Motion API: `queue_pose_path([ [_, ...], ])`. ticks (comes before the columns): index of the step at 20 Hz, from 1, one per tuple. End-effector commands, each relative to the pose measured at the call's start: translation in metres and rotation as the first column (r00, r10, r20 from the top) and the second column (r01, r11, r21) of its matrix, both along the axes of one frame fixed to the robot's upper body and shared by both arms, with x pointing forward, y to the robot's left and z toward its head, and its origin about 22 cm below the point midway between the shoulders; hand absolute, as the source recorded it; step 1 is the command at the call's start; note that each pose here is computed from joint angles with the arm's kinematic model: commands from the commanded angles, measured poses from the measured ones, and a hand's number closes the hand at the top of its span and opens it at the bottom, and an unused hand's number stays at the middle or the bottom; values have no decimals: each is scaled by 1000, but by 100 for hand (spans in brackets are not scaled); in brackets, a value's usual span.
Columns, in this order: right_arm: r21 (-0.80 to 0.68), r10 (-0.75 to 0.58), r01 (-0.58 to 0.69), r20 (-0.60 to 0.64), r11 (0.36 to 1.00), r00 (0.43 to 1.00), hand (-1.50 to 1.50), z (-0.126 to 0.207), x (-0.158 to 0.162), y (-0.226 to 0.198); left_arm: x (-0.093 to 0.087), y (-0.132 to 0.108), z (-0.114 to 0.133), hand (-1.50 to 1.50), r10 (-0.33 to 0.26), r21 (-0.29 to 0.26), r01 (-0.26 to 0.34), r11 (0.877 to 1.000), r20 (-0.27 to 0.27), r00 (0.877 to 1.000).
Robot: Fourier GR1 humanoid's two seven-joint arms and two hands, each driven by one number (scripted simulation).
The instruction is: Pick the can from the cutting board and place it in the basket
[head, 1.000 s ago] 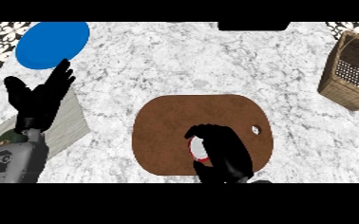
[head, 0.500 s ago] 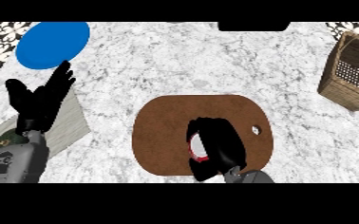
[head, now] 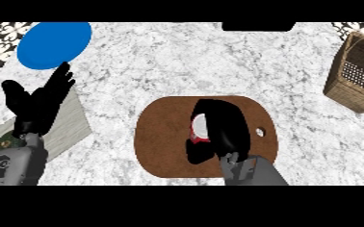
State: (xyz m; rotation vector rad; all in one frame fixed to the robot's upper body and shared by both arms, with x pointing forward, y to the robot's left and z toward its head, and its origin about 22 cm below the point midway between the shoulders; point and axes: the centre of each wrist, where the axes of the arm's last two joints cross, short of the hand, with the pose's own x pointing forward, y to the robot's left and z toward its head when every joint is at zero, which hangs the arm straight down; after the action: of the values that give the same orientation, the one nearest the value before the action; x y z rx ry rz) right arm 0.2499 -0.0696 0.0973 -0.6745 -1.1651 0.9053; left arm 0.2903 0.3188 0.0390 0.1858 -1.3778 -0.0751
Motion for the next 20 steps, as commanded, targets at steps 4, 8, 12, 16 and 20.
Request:
queue_pose_path([
  [4,322,-100,26,215,946,972,150,41,-4,12,12,-16,5,0,-1,-8,1,1000,8,1000],
  [8,402,-149,-28,401,915,904,150,93,-21,15,1,15,3,0,-11,5,11,1000,7,1000],
  [12,395,-241,38,478,918,845,150,138,-35,19,8,3,2,0,-5,1,5,1000,-7,1000],
  [16,360,-326,151,496,921,805,150,164,-27,-9,3,-9,11,0,6,-6,-6,1000,-5,1000],
  [20,342,-373,218,499,914,782,150,192,-3,-18,-12,12,-10,0,0,17,1,1000,-13,1000],
])
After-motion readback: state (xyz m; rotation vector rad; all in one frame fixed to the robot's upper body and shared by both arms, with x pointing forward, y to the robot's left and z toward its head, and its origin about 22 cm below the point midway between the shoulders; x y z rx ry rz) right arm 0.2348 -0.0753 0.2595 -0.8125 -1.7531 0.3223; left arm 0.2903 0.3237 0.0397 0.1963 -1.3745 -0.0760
